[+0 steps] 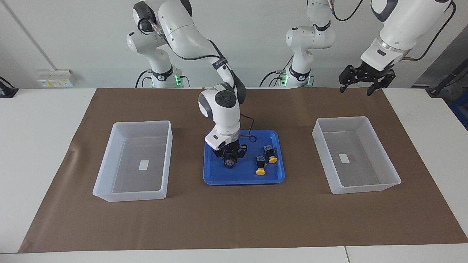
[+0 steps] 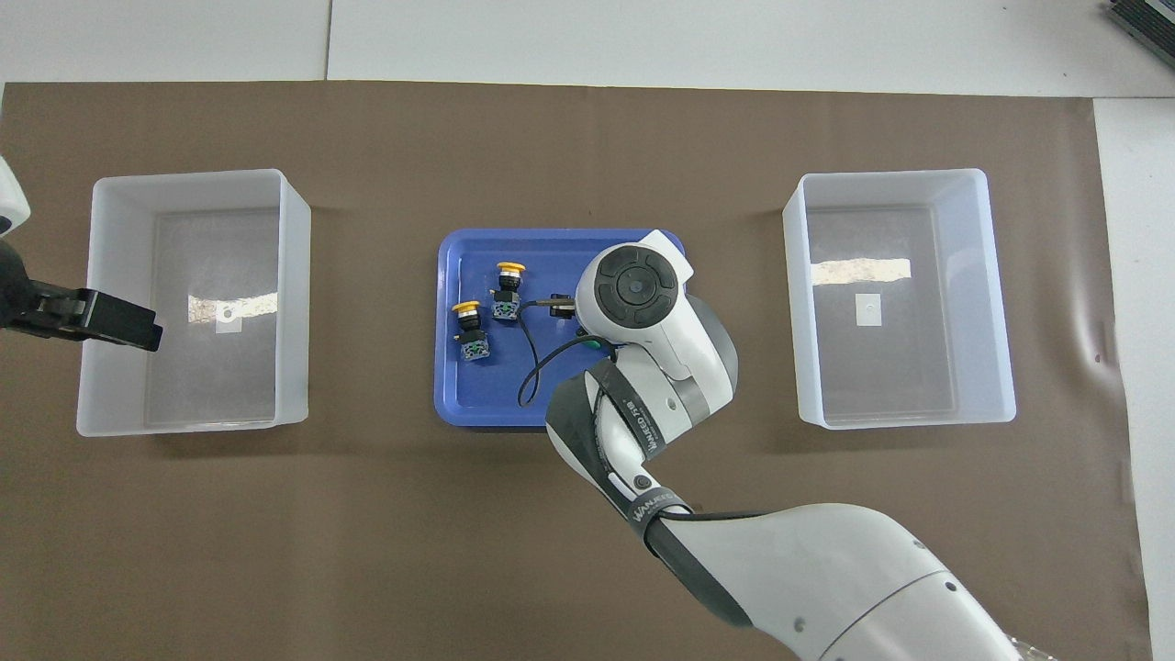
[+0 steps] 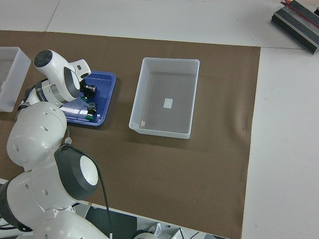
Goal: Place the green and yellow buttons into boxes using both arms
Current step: 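Reach the right gripper into the blue tray and grasp a green button, then carry the green button into the nearby clear box and open the right gripper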
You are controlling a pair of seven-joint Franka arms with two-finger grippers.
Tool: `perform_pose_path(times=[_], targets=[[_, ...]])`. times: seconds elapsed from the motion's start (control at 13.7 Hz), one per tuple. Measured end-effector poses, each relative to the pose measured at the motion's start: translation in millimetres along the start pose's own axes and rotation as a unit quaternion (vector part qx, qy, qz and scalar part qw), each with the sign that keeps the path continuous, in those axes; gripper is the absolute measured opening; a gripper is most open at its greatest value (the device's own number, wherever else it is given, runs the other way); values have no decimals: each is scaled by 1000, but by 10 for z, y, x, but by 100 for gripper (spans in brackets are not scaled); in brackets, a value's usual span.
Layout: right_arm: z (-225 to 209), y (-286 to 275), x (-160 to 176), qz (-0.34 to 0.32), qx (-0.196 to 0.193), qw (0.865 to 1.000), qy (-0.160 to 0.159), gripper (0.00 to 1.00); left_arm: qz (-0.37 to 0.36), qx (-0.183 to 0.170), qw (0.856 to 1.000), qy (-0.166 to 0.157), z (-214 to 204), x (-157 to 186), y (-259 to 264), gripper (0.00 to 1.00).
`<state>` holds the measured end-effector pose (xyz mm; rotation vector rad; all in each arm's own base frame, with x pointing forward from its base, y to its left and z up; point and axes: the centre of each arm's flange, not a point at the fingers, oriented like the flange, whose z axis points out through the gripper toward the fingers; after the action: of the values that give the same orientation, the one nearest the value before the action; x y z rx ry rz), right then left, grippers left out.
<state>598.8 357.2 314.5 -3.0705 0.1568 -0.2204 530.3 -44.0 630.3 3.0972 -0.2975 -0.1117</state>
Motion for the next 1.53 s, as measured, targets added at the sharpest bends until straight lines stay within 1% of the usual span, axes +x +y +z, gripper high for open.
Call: perform_pose_path(times=[0.07, 0.22, 0.36, 0.44, 0.51, 0.66, 0.8, 0.88, 1.02, 1.09, 1.24, 1.39, 1.46, 1.53], targets=[[-166, 75, 104, 9, 5, 1000, 8, 48, 0, 0, 1000, 0, 0, 0, 0, 100], [-693, 324, 327, 32, 13, 999, 24, 48, 0, 0, 1000, 0, 0, 0, 0, 100], [-1271, 769, 540, 39, 14, 999, 33, 48, 0, 0, 1000, 0, 0, 0, 0, 100], [-1479, 1042, 635, 35, 11, 999, 34, 48, 0, 0, 1000, 0, 0, 0, 0, 100], [-1631, 1330, 725, 28, 6, 999, 33, 48, 0, 0, 1000, 0, 0, 0, 0, 100], [-1790, 1889, 880, 18, -3, 999, 32, 48, 0, 0, 1000, 0, 0, 0, 0, 100], [-1768, 2382, 990, 5, -13, 1000, 27, 48, 0, 0, 1000, 0, 0, 0, 0, 100], [-1688, 2635, 1012, -7, -19, 1000, 19, 48, 0, 0, 1000, 0, 0, 0, 0, 100], [-1461, 3137, 1003, -30, -28, 999, 4, 48, 0, 0, 1000, 0, 0, 0, 0, 100], [-1299, 3322, 970, -37, -29, 999, 6, 48, 0, 0, 1000, 0, 0, 0, 0, 100], [-991, 3471, 872, -41, -31, 999, 11, 48, 1, 0, 1000, -4, 6, -7, 7, 100], [-692, 3496, 750, -42, -32, 999, 10, 48, 17, 0, 1000, -9, 16, -11, 119, 100], [-571, 3516, 692, -44, -32, 998, 10, 48, 29, 1, 1000, -6, 20, 7, 239, 100], [-481, 3560, 641, -48, -33, 998, 9, 48, 39, 3, 999, 5, 15, 43, 352, 100]])
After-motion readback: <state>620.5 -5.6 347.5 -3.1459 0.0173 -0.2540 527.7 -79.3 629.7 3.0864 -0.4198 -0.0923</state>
